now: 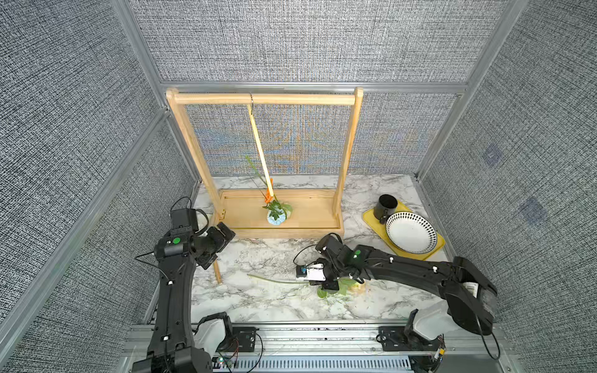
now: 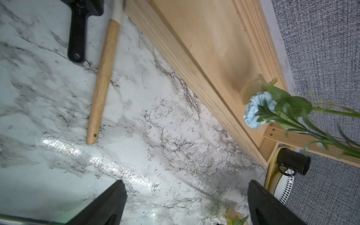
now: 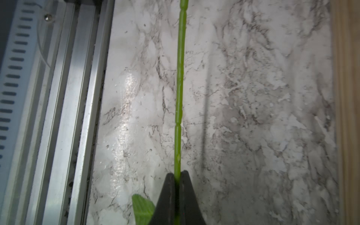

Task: Dry the flowers on a clothes hanger
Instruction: Pick up the flower at the center of the board.

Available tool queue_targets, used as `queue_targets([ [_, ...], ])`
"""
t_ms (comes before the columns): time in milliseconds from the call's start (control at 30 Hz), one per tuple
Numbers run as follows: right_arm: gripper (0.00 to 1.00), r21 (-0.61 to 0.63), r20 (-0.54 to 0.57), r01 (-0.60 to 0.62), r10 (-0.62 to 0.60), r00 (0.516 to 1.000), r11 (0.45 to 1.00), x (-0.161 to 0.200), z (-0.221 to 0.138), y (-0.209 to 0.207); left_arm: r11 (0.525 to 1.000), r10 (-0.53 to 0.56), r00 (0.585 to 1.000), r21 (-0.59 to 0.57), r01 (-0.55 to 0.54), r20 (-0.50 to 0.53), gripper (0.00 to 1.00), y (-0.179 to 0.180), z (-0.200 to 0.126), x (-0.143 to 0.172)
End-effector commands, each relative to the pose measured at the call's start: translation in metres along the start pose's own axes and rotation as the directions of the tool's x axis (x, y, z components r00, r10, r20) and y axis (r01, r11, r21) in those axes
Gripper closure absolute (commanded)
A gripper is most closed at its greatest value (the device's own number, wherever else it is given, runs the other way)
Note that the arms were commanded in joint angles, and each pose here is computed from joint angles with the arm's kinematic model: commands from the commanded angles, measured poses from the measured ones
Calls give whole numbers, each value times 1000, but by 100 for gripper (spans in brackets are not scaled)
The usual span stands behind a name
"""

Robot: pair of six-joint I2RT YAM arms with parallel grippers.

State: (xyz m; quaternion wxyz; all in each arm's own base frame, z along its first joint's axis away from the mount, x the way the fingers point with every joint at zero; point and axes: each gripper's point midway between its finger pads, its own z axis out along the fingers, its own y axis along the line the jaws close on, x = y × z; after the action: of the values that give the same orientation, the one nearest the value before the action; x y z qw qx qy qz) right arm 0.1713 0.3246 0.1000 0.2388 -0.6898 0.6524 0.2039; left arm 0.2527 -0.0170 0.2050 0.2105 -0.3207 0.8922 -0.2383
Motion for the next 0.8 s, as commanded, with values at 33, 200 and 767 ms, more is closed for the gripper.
queue_targets([
  [33,95,56,167,-104,93,981,993,-27,-25,-24,957,166,986,239,-165,16,0,-49,-13,-2],
  [200,94,131,327,-111,63,943,985,-48,-63,-37,861,293,953,412,-299,78,0,-86,-36,2],
  [767,96,204,723,-238,18,691,950,-122,-166,-56,219,662,670,768,-602,336,0,-176,-133,88],
])
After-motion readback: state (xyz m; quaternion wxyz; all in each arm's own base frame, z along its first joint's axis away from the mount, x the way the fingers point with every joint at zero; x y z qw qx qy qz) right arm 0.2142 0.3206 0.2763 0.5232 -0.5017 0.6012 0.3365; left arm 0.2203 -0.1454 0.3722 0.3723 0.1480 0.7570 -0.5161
